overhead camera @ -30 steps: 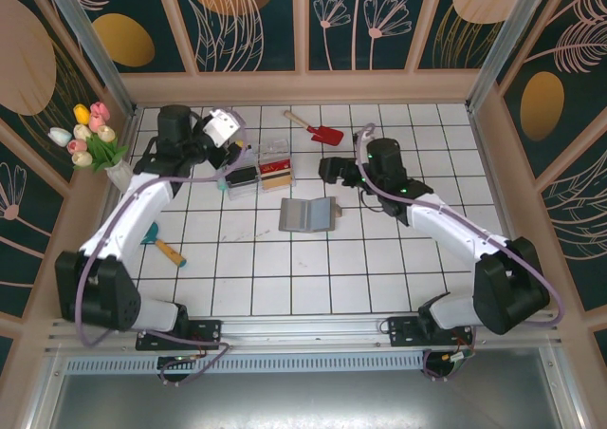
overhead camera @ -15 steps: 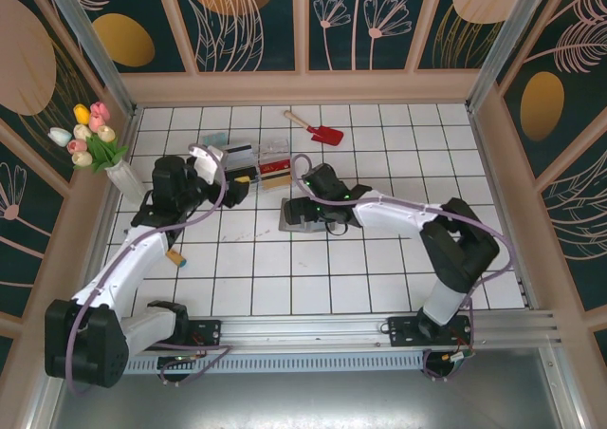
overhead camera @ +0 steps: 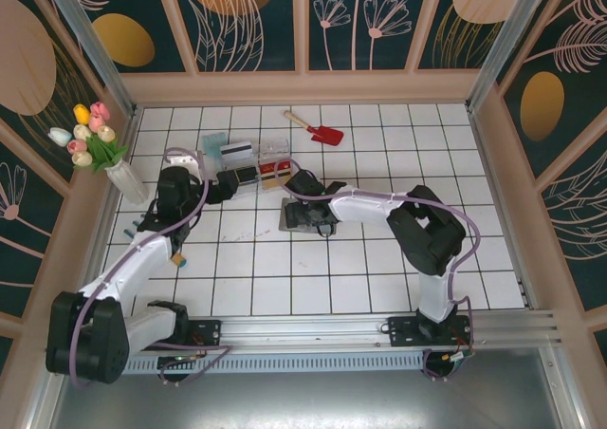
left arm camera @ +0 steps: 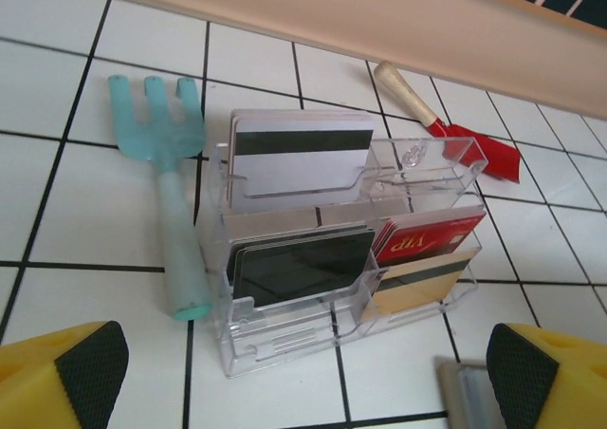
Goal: Take the credit cards out of the card holder
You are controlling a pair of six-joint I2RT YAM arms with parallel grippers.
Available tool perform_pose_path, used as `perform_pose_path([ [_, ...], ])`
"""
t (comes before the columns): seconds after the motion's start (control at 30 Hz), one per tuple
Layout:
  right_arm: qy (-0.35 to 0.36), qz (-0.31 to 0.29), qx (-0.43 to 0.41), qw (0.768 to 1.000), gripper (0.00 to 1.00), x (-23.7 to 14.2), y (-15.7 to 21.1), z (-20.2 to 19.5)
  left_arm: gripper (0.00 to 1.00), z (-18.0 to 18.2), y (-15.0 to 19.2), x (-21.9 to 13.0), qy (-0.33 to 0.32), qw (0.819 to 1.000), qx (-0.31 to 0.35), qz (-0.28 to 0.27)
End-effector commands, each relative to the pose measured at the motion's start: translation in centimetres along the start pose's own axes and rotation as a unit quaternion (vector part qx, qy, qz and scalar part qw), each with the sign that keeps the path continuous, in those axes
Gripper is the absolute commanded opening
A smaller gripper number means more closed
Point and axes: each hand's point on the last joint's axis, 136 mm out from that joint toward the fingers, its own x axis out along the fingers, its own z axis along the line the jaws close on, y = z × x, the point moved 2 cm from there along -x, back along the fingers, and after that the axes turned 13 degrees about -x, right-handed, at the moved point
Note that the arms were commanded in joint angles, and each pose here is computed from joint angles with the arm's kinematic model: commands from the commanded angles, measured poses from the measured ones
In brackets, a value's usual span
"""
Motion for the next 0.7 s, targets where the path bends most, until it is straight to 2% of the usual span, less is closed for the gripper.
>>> perform_pose_path([
  [0.0, 0.009, 0.032, 0.015, 0.999, 0.88, 0.7, 1.1, 0.0, 0.99, 0.2, -1.5, 1.0, -0.028, 0.999, -0.045, -0.006],
  [0.13, 0.018, 0.049, 0.018, 0.998, 0.86, 1.5, 1.8, -0.3, 0.99, 0.4, -1.4, 2.1, -0.038, 0.998, -0.053, 0.005],
  [0.27, 0.026, 0.058, 0.02, 0.998, 0.79, 1.7, 2.4, -0.9, 0.99, -1.1, -0.3, 3.2, 0.003, 0.996, -0.063, 0.056],
  [0.47, 0.004, 0.063, 0.039, 0.997, 0.69, 1.9, 3.2, -1.6, 0.99, -0.5, 0.5, 3.8, -0.011, 0.994, -0.073, 0.075],
  [0.67, -0.026, 0.056, 0.054, 0.997, 0.62, 2.0, 3.6, -1.7, 0.97, -2.5, 2.3, 4.4, 0.057, 0.984, -0.1, 0.137],
])
